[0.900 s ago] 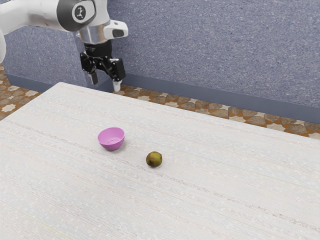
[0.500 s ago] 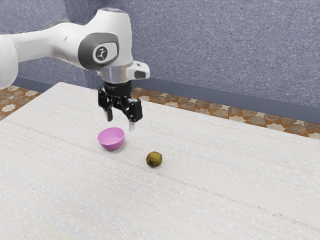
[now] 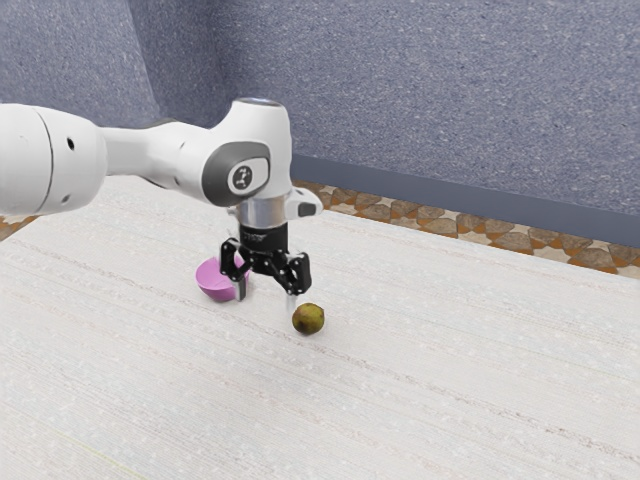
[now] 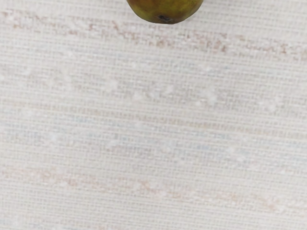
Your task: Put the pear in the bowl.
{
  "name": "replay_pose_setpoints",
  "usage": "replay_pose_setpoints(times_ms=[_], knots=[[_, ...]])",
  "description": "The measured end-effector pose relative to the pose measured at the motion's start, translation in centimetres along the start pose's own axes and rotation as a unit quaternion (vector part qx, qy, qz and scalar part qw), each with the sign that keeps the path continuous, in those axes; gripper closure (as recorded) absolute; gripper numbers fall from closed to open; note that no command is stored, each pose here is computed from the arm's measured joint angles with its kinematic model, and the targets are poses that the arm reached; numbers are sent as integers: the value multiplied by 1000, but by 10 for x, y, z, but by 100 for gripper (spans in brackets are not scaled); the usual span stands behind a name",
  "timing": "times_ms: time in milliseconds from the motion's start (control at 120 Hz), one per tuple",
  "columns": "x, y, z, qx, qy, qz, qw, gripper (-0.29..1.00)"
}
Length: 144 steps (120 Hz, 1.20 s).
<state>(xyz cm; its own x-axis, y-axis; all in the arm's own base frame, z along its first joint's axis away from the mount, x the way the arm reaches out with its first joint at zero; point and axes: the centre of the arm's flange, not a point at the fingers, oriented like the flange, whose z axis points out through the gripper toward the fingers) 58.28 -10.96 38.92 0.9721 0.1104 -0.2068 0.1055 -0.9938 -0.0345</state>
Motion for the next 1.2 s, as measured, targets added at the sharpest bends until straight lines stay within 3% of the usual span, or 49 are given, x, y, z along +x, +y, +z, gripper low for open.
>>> replay_pose_setpoints(times_ms=[350, 850, 1200], knots=[[53, 6, 29, -18, 29, 2, 999, 0], [90, 3, 84, -34, 15, 27, 999, 0], [119, -2, 87, -41, 32, 53, 997, 0]])
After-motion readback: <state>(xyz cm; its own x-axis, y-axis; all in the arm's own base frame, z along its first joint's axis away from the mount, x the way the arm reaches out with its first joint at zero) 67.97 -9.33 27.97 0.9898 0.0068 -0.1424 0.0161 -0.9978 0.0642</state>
